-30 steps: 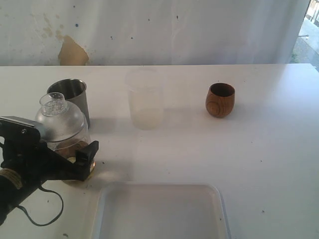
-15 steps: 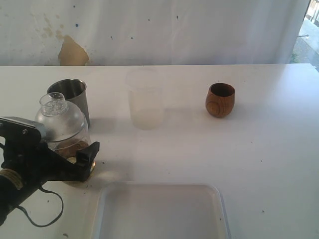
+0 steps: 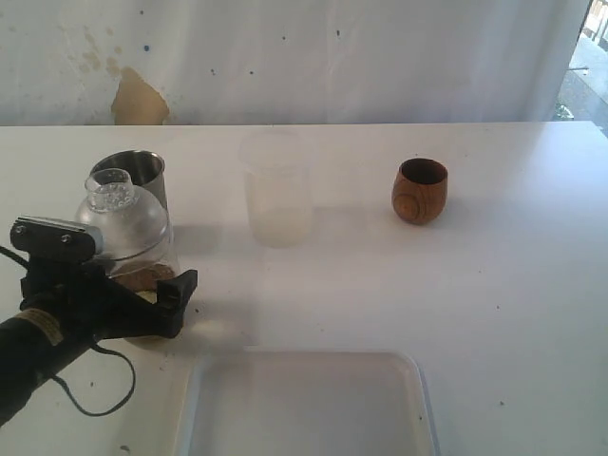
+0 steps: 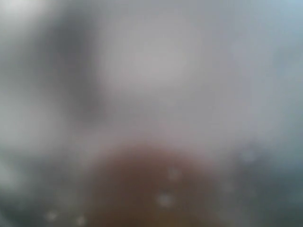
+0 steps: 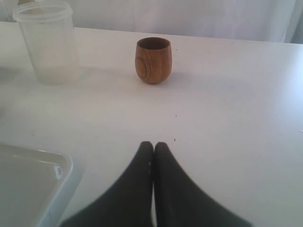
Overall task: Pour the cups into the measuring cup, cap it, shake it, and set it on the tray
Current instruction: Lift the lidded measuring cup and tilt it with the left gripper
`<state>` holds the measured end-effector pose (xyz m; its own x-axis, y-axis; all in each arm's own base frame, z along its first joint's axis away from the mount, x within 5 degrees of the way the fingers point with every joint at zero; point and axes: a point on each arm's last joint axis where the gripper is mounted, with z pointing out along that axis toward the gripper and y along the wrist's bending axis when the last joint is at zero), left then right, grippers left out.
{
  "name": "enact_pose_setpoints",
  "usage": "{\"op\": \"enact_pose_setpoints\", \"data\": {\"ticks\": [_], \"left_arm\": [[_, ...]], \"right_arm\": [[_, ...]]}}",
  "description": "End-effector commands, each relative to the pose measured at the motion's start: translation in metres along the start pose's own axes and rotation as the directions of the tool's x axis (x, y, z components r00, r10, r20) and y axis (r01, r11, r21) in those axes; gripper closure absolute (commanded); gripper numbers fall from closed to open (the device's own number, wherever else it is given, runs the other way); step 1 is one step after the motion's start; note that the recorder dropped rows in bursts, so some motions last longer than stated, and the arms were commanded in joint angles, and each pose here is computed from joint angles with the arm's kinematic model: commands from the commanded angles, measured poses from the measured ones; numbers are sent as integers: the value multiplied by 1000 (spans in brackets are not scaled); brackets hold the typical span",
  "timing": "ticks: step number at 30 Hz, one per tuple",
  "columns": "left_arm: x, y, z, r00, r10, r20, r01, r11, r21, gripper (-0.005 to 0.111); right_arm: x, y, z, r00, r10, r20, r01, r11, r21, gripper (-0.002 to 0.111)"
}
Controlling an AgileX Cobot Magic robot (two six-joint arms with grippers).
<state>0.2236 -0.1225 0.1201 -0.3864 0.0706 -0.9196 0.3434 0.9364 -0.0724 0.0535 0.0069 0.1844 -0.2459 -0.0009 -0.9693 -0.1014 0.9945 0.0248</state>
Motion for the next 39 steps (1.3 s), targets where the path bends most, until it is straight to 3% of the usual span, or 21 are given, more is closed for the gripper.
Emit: {"op": "enact_pose_setpoints", "data": {"ticks": [1,5,8,10,11,15,19,22,26,30,32,34,36,37,39], "left_arm": [[-4,-2,6,1000,-3,-9,3,1000,-2,4],[-5,-2,6,1000,3,4,-3,1000,-3,24],[-5,-2,6,1000,15,-4,-15,1000,-3,59],[-3,-2,6,1000,8,-20,-8,1000,-3,94],[-3,-2,6,1000,18,-20,-18,1000,0,106],[-9,-3,6,999,11,42,-11,1000,6,107],[-25,-6,3,973,75,219,-82,996,27,107],[-32,-6,1,954,31,299,-43,999,33,107],[-34,-6,1,950,-52,309,37,998,56,107],[-47,-26,-9,936,-61,346,-33,965,261,107],[-59,-42,-14,938,-24,347,-123,910,396,107],[-68,-55,-16,953,81,293,-217,858,466,107],[-76,-53,-15,956,192,220,-270,867,418,107],[-84,-42,-13,960,196,199,-254,908,333,107],[-100,-12,-11,978,41,204,-72,986,149,107]], "right_arm": [[1,0,0,1000,1,1,-1,1000,6,108],[1,0,0,1000,1,1,-1,1000,6,108],[1,0,0,1000,1,1,-1,1000,6,108],[1,0,0,1000,1,1,-1,1000,6,108],[1,0,0,1000,1,1,-1,1000,6,108],[1,0,0,1000,1,1,-1,1000,6,108],[1,0,0,1000,1,1,-1,1000,6,108],[1,0,0,1000,1,1,-1,1000,6,108],[1,0,0,1000,1,1,-1,1000,6,108],[1,0,0,1000,1,1,-1,1000,6,108],[1,0,0,1000,1,1,-1,1000,6,108],[1,0,0,1000,1,1,-1,1000,6,108],[1,0,0,1000,1,1,-1,1000,6,108],[1,0,0,1000,1,1,-1,1000,6,108],[1,0,0,1000,1,1,-1,1000,6,108]]}}
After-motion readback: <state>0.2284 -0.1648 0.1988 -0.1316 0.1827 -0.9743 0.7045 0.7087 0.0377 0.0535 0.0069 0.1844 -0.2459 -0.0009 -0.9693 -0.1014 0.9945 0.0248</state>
